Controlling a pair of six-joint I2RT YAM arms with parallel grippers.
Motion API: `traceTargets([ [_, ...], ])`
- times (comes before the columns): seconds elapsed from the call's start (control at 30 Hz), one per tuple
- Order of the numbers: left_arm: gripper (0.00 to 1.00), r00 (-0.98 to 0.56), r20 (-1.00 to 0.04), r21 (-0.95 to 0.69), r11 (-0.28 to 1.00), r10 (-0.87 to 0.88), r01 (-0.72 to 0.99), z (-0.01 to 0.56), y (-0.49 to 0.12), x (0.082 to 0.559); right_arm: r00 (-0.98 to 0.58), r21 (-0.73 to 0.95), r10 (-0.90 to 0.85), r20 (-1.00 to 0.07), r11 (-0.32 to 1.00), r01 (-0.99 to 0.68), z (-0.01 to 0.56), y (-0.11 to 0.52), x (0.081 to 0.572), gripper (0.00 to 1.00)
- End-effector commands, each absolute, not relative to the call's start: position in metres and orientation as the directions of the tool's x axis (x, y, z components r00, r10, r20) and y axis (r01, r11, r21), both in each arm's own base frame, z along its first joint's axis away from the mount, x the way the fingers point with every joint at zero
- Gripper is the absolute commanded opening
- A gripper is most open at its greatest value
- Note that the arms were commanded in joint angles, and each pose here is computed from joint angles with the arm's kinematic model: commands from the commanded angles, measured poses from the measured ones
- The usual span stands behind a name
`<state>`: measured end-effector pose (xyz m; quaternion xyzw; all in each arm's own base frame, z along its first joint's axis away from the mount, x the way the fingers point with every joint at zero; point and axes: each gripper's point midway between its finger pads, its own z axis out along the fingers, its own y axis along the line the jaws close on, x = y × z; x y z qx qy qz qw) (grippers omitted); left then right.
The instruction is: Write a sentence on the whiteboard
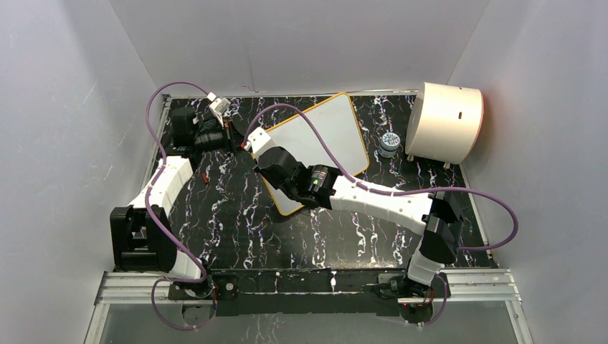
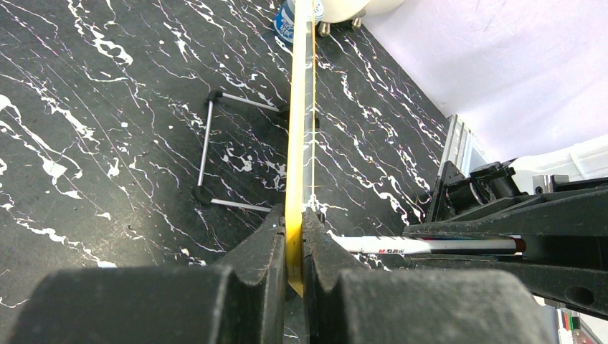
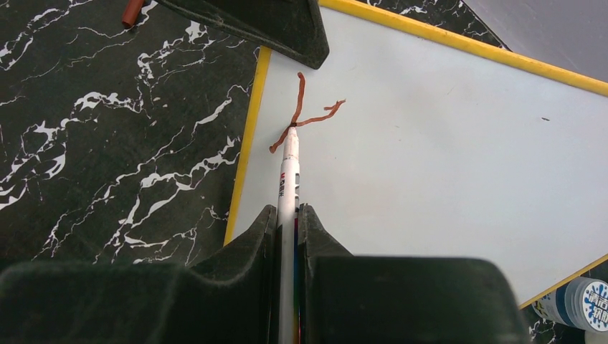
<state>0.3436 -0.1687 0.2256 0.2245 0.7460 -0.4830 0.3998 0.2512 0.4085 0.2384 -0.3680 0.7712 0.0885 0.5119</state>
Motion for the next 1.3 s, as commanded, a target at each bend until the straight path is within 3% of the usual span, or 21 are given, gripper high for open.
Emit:
traceTargets([
  [0.0, 0.0, -0.649, -0.761, -0.593, 0.397, 0.006, 0.7, 0.203, -0.182, 0.322, -0.193, -0.207, -0.425, -0.884, 0.727, -0.655, 0.257, 0.416, 0.255, 0.0],
  [1.27, 0.0, -0.65, -0.76, -0.594, 0.396, 0.009, 0.7, 0.203, -0.181, 0.322, -0.258, -0.266, -0.476, -0.841, 0.778, -0.57, 0.234, 0.377, 0.261, 0.0],
])
